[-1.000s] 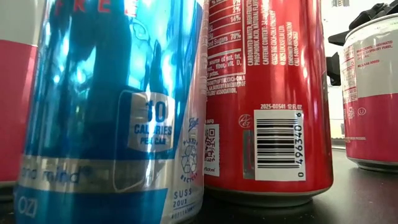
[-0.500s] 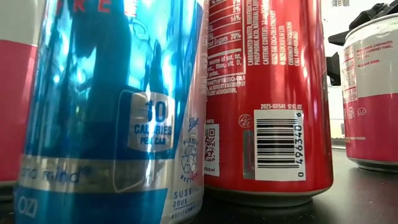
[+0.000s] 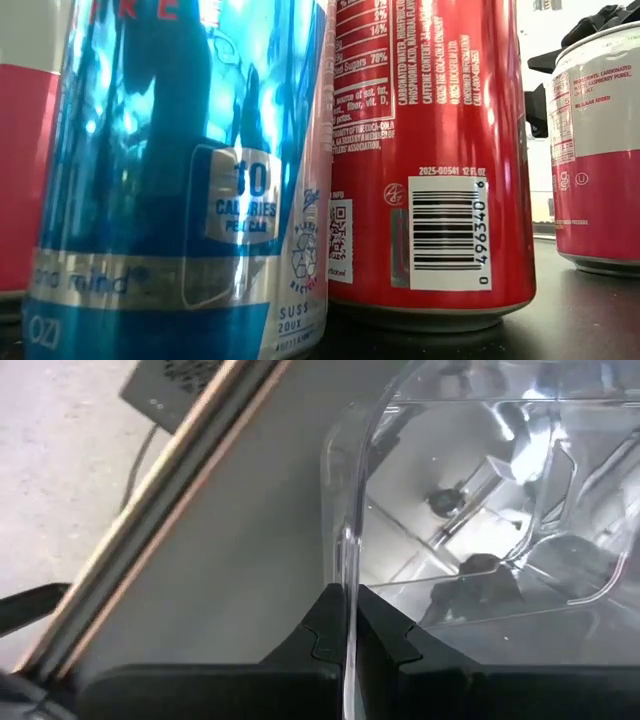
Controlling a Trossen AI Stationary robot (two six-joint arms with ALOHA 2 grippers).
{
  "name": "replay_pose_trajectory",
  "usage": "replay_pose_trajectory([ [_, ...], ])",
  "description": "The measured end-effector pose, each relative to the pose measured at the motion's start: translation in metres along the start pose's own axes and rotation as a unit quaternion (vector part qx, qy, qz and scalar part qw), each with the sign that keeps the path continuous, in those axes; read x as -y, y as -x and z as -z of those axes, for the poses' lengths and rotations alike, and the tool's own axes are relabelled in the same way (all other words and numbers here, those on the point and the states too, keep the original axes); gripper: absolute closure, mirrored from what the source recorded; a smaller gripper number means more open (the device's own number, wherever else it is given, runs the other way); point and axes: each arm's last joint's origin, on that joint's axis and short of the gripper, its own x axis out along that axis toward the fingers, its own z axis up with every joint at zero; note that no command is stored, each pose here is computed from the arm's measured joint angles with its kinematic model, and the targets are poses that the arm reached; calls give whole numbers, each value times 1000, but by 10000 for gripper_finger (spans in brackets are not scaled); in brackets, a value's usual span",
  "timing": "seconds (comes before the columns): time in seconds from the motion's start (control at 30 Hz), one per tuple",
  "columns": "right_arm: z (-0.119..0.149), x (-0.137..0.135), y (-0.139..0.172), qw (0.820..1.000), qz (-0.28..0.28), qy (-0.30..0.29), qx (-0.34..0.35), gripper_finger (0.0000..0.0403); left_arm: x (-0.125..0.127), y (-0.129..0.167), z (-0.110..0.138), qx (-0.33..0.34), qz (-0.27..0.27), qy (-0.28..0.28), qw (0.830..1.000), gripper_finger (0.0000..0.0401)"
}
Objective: Sort soda cans
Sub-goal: Adjust the top transparent bin to the center
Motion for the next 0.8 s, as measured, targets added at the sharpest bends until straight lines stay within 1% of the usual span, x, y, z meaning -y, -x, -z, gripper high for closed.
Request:
replay_pose_trajectory([
  [0.27, 0, 0, 0, 1000, 0, 0, 0, 44, 24, -14, -5, -14, 31, -39, 999, 390],
  [0.4, 0, 0, 0, 1000, 0, 0, 0, 44, 43, -18, -8, -20, 40, -89, 995, 390],
  [0.53, 0, 0, 0, 1000, 0, 0, 0, 44, 66, -20, -16, -20, 46, -136, 989, 390],
  [0.67, 0, 0, 0, 1000, 0, 0, 0, 44, 86, -20, -28, -16, 51, -172, 984, 390],
  [0.8, 0, 0, 0, 1000, 0, 0, 0, 44, 106, -23, -41, -31, 55, -214, 975, 390],
])
